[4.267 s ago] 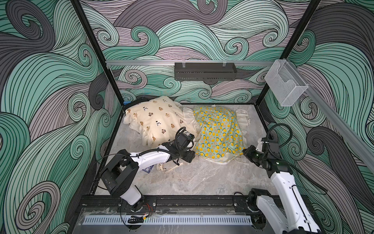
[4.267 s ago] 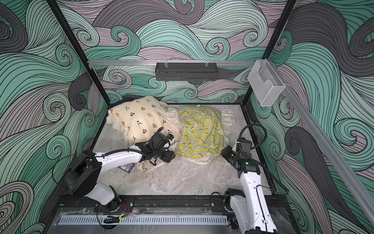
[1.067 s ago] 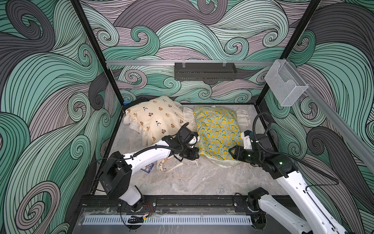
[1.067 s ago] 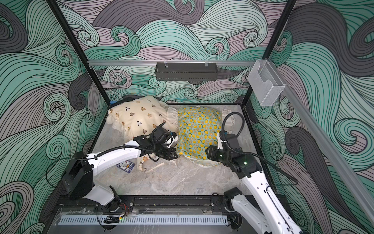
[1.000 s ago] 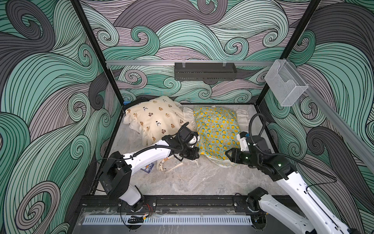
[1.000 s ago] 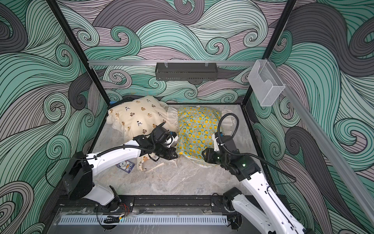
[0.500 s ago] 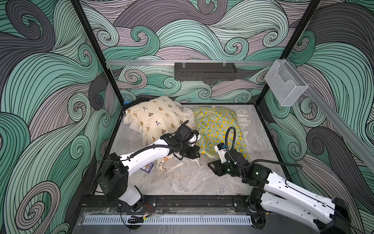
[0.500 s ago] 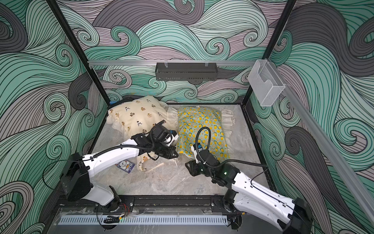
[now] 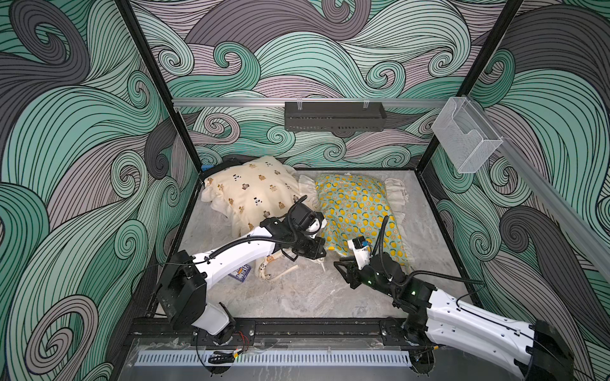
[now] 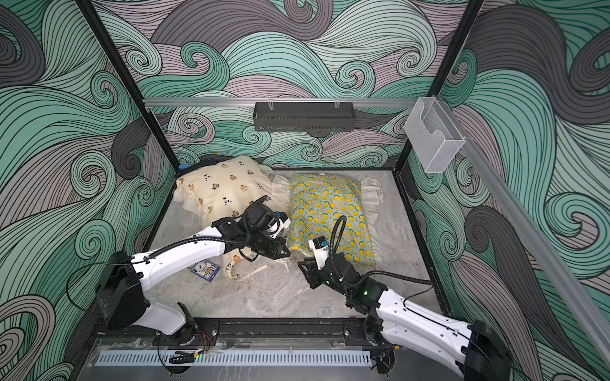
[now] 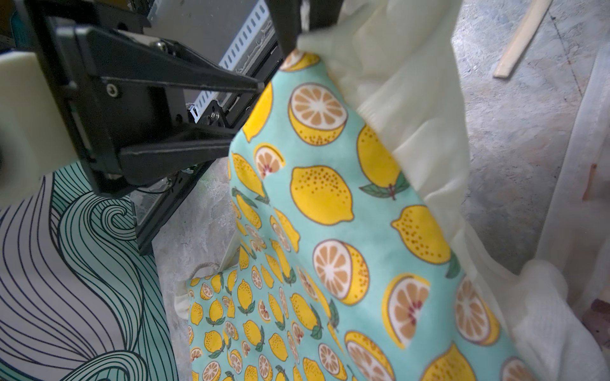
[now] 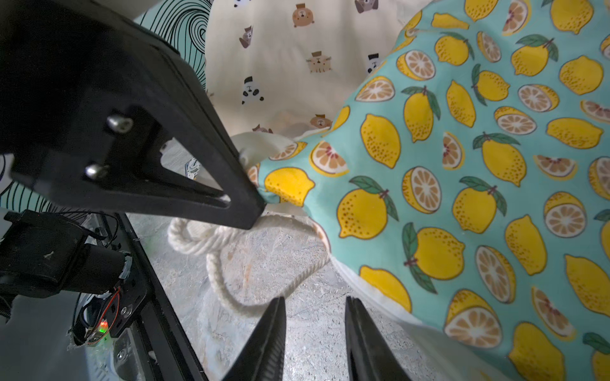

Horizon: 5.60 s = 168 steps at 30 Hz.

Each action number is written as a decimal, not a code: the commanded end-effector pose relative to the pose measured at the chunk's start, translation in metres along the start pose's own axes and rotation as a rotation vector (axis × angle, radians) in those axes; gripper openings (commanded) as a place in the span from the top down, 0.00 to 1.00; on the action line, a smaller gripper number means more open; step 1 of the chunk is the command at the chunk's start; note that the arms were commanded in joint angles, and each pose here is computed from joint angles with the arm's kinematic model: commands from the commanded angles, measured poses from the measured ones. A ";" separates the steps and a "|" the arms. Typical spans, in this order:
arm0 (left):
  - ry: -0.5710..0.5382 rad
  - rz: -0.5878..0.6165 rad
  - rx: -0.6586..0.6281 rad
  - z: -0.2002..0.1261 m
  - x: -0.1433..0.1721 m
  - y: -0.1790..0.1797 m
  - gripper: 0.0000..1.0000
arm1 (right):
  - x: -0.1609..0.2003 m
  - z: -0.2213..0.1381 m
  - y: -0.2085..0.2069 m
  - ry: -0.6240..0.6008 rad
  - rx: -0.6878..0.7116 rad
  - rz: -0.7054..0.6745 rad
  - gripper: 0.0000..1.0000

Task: Zip up pillowcases
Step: Zip the zipper on the pillowcase.

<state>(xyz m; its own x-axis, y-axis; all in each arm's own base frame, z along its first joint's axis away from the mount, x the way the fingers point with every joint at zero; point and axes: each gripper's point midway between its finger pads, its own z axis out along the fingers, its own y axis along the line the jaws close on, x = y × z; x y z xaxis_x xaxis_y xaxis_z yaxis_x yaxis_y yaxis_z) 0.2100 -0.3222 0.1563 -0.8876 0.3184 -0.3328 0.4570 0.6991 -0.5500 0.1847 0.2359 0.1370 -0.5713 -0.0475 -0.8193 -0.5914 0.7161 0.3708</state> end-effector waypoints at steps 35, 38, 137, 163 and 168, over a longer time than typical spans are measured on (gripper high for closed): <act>-0.022 0.050 0.093 -0.020 -0.005 -0.026 1.00 | -0.036 0.013 0.010 -0.141 -0.006 -0.097 0.71; -0.023 0.053 0.084 -0.021 -0.005 -0.025 1.00 | -0.035 0.013 0.006 -0.140 0.016 -0.098 0.73; -0.356 -0.134 -0.278 -0.060 -0.039 0.070 1.00 | 0.031 -0.044 -0.059 0.340 0.333 0.371 1.00; -0.377 -0.254 -0.334 -0.063 -0.040 0.119 1.00 | 0.067 -0.077 -0.086 0.420 0.516 0.525 1.00; -0.376 -0.279 -0.336 -0.062 -0.040 0.125 1.00 | 0.072 -0.084 -0.092 0.428 0.556 0.547 1.00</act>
<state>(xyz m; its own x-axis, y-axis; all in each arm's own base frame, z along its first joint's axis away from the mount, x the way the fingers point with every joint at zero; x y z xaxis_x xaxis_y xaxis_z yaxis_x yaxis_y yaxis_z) 0.2903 -0.2155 0.1491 -0.8689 -0.0720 -0.4897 0.1539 0.9010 -0.4055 0.1588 0.1264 0.0920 -0.9189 0.1957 -0.3425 0.0594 0.9270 0.3703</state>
